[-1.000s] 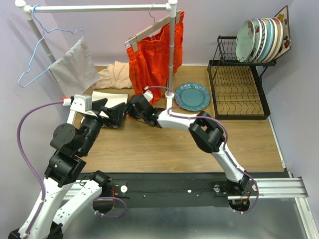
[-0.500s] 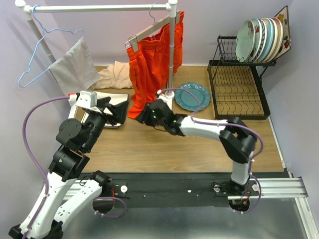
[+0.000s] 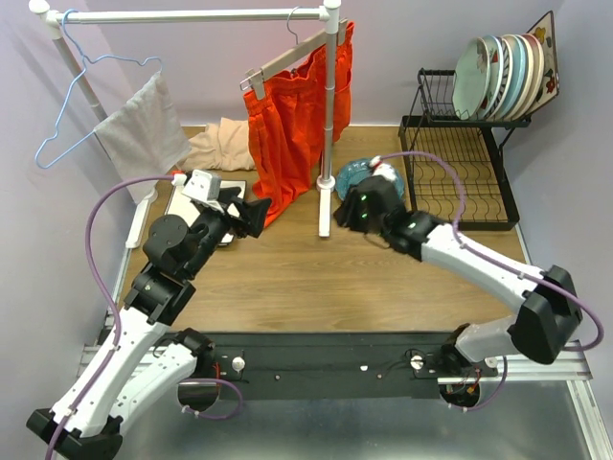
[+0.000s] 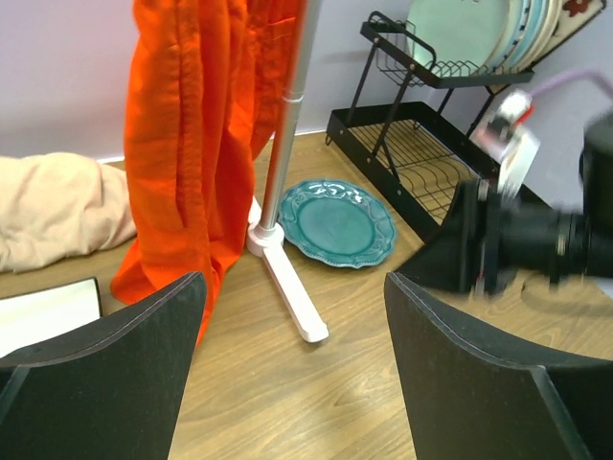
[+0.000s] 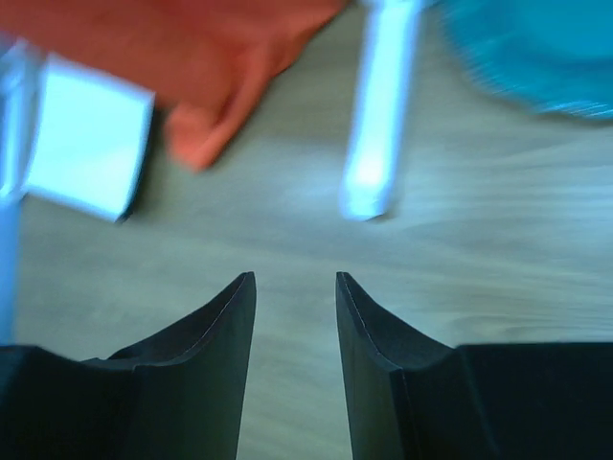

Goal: Unload the plates from the dish rack
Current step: Unload the plate from the dish rack.

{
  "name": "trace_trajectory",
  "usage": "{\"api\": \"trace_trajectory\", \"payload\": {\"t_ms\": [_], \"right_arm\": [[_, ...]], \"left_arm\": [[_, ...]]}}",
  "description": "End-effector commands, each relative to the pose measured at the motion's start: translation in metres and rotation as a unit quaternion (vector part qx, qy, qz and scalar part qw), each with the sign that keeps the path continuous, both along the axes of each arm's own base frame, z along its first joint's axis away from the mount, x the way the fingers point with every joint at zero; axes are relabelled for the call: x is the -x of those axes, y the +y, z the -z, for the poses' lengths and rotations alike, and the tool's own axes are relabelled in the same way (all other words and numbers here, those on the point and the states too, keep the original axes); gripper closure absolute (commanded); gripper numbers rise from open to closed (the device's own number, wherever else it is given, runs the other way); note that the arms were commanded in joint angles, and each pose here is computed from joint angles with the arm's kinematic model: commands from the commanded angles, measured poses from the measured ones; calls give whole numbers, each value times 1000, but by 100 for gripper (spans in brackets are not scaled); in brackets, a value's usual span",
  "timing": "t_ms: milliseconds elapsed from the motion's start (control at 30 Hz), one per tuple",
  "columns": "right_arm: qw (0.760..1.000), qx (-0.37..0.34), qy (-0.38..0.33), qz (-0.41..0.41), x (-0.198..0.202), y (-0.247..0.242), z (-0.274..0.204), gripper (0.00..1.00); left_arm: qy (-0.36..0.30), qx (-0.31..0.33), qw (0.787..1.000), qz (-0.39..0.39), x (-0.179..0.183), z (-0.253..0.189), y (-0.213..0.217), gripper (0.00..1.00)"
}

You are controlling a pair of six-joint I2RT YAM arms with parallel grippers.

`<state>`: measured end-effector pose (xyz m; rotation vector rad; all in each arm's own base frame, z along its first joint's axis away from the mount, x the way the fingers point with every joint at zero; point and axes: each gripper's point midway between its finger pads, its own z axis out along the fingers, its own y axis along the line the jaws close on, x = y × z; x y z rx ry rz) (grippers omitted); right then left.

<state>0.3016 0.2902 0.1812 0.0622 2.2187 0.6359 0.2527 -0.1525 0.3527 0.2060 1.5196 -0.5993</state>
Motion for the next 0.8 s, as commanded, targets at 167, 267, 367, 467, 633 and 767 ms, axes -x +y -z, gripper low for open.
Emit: {"api": "trace_trajectory", "payload": {"t_ms": [167,267,367,467,633,767], "right_arm": [[970,155,-77,174,-97,-152,-92,54],[957,165,-106,216,-128,-187,-136,54],[938,185,-130,264,-157,-227,-172,53],[917,206,-153,306,-182,-265,-199,53],[894,238,-167,339,-209,-309,-217,53],[876,266,-172,364,-225,-330,-222,53]], "left_arm": [[-38,-20,999,29,10,-1,-4,16],[-48,-12,998,38,16,-5,-4,16],[-50,-13,998,47,18,-6,-7,16],[-47,-14,997,56,18,-4,-10,16],[-46,-14,997,57,18,-3,-11,16],[-47,-14,997,53,18,-3,-9,16]]}}
